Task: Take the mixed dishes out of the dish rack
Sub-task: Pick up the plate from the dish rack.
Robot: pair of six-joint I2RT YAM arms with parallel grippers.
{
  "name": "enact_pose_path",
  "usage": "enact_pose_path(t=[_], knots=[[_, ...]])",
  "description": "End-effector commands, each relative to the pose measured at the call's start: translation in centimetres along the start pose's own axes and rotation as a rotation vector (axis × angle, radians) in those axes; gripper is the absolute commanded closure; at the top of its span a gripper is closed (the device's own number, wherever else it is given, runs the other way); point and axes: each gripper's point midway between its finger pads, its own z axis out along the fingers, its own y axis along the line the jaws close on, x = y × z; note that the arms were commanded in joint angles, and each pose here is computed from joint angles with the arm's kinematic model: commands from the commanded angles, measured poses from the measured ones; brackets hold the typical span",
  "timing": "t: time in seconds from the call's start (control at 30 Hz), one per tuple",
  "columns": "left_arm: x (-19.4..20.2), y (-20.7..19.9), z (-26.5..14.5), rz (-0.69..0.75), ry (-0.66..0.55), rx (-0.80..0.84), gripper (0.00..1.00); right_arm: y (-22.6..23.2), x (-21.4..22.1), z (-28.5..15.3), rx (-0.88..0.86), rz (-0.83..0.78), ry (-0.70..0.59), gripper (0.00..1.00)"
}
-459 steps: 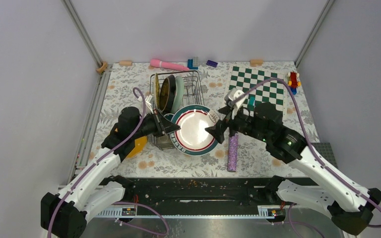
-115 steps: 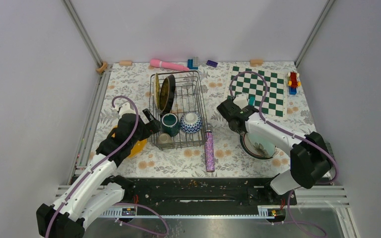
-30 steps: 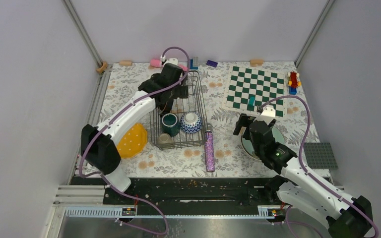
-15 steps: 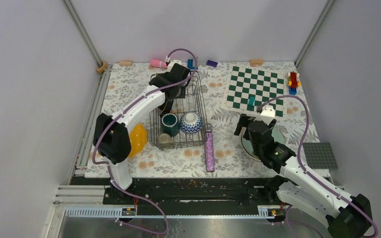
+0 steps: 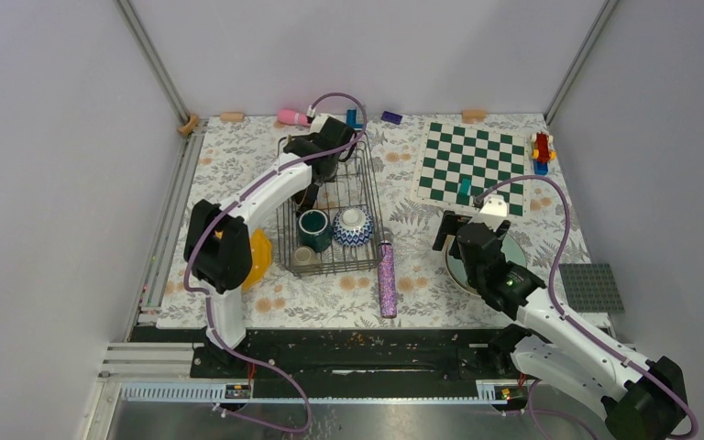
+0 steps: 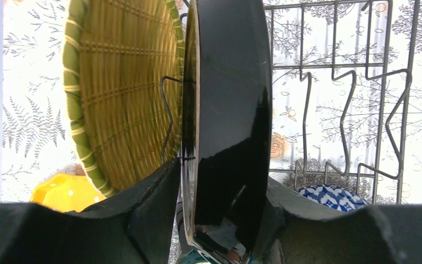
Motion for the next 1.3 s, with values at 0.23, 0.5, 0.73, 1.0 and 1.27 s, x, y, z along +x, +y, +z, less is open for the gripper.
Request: enact_pose_path(t=[0.23, 0.5, 0.73, 1.0, 1.27], knots=[[-3.4, 1.5, -0.4, -0.037, -0.090, -0.096, 0.59, -0.5, -0.7, 0.2, 0.042, 0.001, -0.030, 0.00], [-4.2, 2.2, -1.3, -0.041, -0.112, -0.109, 0.78, -0.5, -0.6, 0.3, 0.045, 0.003, -0.029, 0.00], [-6.2, 3.8, -2.7, -0.027, -0.172, -0.162, 0.96, -0.6, -0.7, 0.2, 0.044, 0.009, -0.034, 0.00], [-8.6, 4.7, -4.5, 0.005, -0.250, -0.160, 1.00, -0.7, -0.8, 0.2, 0.049, 0.006, -0.037, 0.00], [-9.6, 5.2, -6.4, -0.017, -0.325, -0.132, 1.00, -0.7, -0.8, 0.1, 0.050, 0.004, -0.039, 0.00]])
